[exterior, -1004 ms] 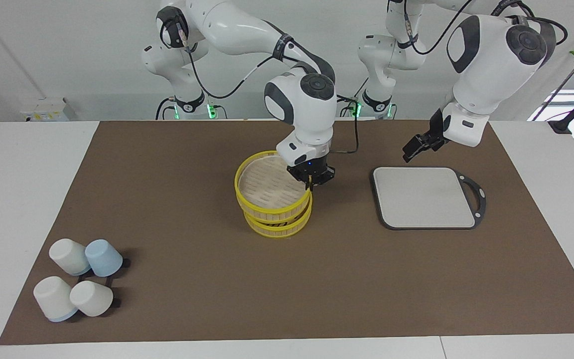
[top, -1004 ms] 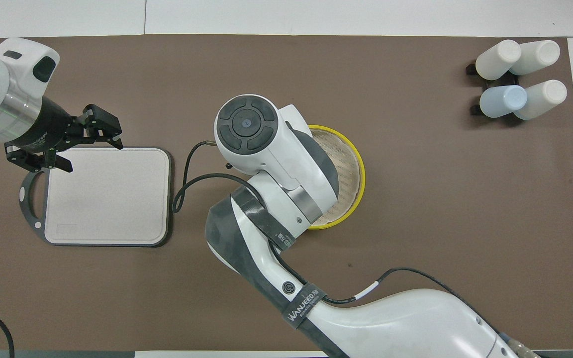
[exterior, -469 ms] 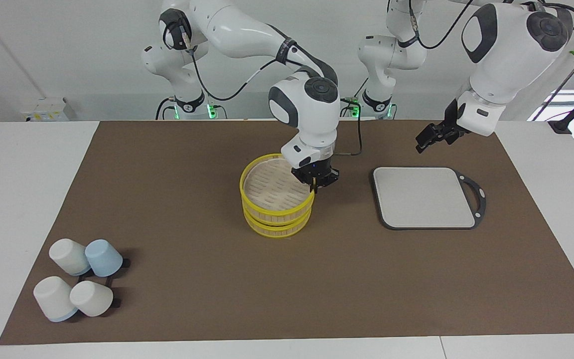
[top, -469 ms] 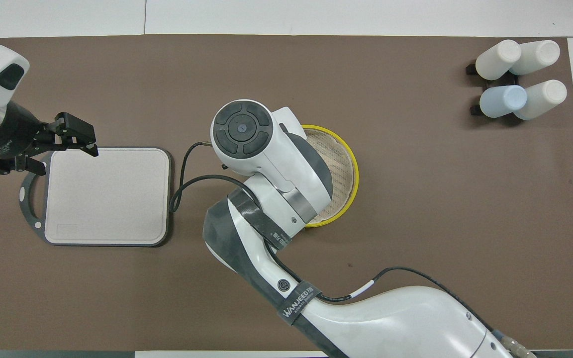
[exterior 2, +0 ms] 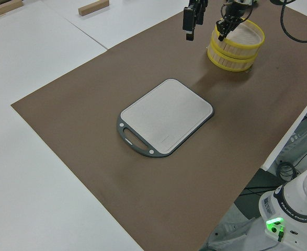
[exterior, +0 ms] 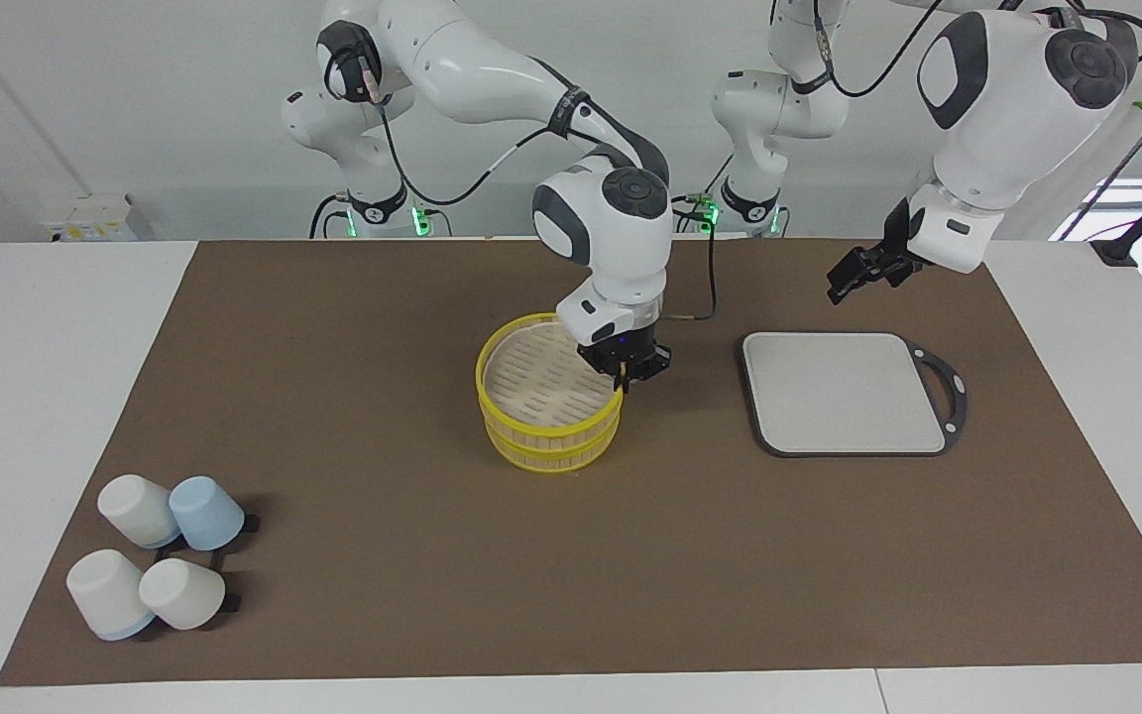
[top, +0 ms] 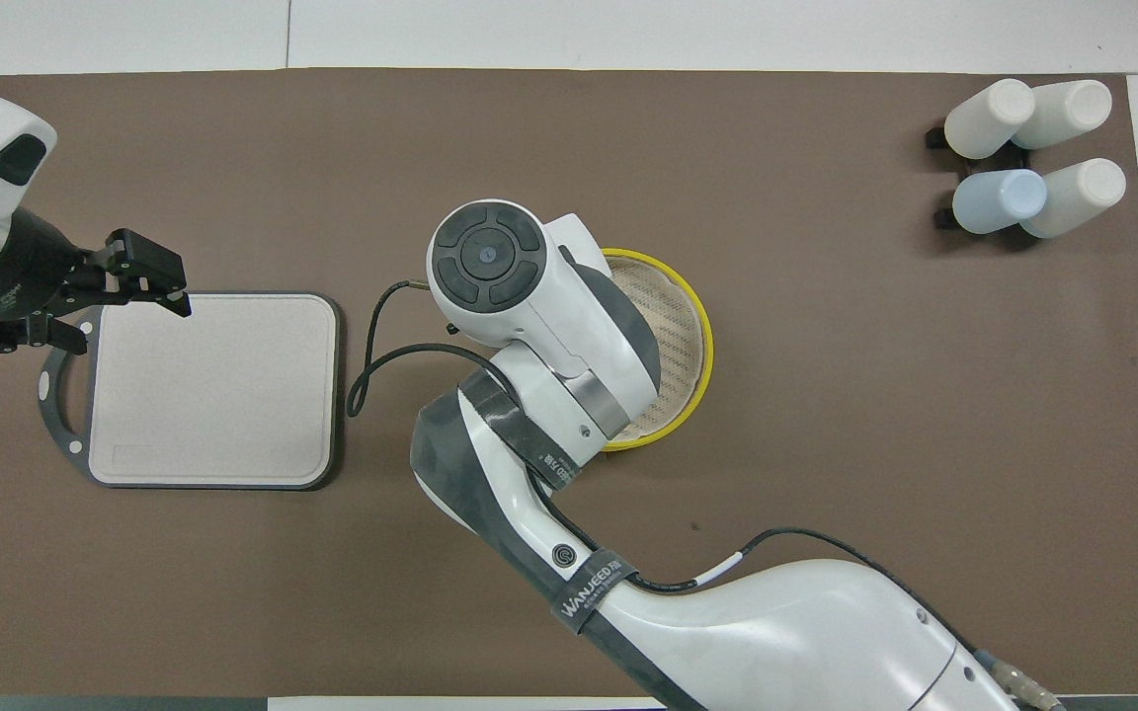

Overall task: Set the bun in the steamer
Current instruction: 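Lower the lid onto the steamer with the right gripper while the left gripper retracts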

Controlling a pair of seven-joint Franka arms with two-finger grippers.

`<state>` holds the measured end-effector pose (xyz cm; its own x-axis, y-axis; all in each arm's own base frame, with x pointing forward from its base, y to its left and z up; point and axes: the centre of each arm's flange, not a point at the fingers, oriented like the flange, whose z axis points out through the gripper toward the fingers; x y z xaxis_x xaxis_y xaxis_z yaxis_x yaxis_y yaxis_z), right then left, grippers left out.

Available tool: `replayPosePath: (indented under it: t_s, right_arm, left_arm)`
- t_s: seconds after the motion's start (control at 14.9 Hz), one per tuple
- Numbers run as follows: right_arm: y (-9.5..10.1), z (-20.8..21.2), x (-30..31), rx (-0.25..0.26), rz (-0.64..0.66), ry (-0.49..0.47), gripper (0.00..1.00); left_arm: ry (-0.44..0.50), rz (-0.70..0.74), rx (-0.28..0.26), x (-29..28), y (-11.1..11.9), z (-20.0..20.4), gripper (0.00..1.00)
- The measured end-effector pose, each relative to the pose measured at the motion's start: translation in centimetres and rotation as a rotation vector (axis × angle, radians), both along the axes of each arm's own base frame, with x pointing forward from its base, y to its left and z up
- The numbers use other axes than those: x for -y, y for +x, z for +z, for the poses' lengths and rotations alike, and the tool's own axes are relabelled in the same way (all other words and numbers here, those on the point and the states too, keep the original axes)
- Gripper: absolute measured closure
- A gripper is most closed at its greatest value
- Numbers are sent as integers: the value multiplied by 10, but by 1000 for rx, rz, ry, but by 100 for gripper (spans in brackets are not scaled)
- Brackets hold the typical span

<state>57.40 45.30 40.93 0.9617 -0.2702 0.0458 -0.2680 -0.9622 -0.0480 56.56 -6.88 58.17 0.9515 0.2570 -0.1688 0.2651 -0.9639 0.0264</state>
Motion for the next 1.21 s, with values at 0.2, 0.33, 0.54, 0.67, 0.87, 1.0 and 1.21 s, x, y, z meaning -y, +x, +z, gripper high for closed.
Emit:
replayPosePath:
  t_s: [0.2, 0.33, 0.54, 0.67, 0.87, 1.0, 1.21]
  right_arm:
    - [0, -5, 0, 4, 0, 6, 91]
    - [1, -6, -2, 13, -2, 23, 91]
    - [1, -9, -2, 22, -3, 34, 91]
    - [1, -10, -2, 23, -4, 35, 91]
    - [-1, -12, 0, 18, -4, 31, 91]
    - [-1, -11, 0, 16, -5, 30, 91]
    - [-1, -8, 2, 17, -6, 30, 91]
  left_arm:
    - [-16, -42, 9, -32, 3, 1, 0]
    - [-29, -64, 13, -51, 4, 1, 0]
    - [-42, -81, 13, -50, 3, 1, 0]
    - [-44, -88, 9, -50, 2, 2, 0]
    - [-52, -130, 8, -55, -11, 15, 0]
    - [-54, -135, 14, -64, -22, 21, 0]
    - [-55, -142, 4, -62, -35, 19, 0]
